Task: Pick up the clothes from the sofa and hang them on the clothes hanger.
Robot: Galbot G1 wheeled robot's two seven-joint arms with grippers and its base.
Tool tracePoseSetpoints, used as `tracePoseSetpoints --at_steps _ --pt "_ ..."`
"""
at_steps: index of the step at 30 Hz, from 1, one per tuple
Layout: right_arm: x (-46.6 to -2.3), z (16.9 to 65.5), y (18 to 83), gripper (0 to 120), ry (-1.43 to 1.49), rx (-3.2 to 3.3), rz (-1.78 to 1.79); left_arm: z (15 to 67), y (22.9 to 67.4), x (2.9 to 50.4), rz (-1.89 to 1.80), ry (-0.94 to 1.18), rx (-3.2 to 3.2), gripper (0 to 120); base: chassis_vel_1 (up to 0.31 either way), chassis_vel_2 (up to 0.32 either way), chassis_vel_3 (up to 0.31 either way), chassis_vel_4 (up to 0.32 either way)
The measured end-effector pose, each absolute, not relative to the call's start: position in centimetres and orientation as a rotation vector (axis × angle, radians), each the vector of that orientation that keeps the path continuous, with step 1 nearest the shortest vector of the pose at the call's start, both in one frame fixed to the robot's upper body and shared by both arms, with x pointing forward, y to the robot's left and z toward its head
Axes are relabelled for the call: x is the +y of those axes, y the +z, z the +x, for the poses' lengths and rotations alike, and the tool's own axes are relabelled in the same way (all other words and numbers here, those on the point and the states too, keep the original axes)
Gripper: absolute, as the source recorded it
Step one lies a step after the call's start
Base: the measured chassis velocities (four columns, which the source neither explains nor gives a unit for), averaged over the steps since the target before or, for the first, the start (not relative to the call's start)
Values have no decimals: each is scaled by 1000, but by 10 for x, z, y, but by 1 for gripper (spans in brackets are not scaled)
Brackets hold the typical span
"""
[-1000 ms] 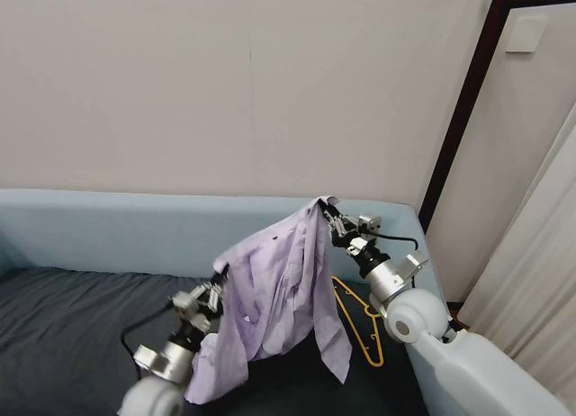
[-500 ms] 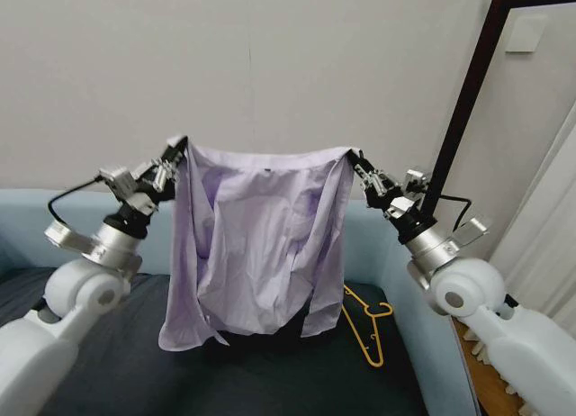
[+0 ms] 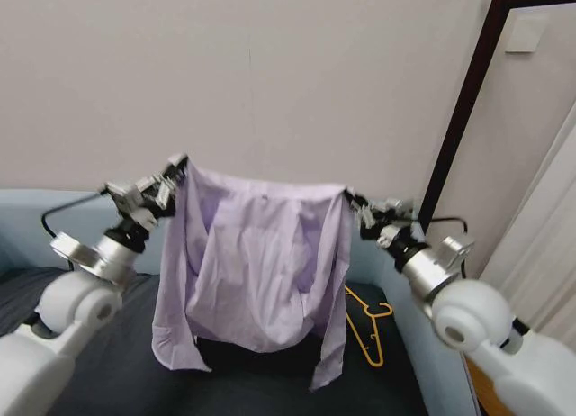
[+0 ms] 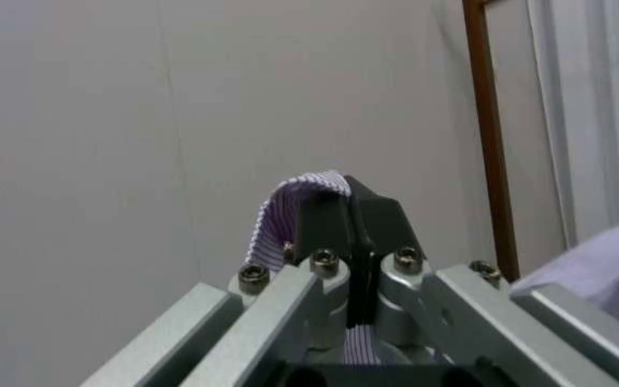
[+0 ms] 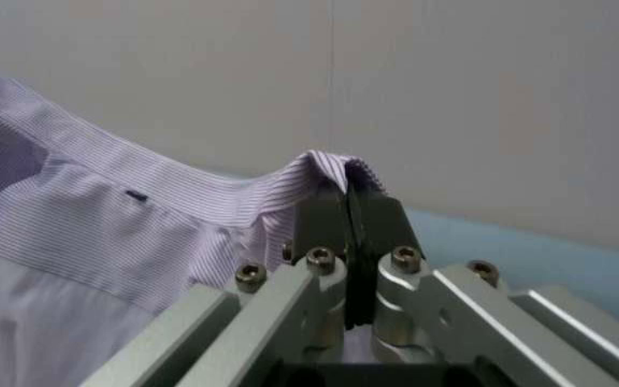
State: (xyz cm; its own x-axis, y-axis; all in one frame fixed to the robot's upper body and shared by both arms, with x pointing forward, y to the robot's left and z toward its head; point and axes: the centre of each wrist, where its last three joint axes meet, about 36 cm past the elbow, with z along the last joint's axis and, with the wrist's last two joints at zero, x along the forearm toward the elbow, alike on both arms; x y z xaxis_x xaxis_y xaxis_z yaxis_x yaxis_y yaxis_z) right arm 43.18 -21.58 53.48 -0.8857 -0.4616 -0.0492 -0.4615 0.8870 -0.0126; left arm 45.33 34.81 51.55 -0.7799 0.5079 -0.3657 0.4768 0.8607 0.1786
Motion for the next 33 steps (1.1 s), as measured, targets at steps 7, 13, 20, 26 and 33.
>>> tracePoseSetpoints --at_steps 7,13,20,26,33 --pt "-217 430 452 0 -114 2986 -935 430 449 346 811 272 2810 0 0 0 0 0" --pt "-218 444 397 0 -151 2917 -1009 426 425 349 785 269 2871 0 0 0 0 0" --pt "-208 444 393 16 -47 3108 -902 433 422 355 675 268 2899 0 0 0 0 0" --pt "-227 457 393 40 34 3581 -516 436 427 360 620 264 2904 0 0 0 0 0" --pt "-277 494 356 62 -28 3690 -441 429 426 354 629 245 2894 0 0 0 0 0"
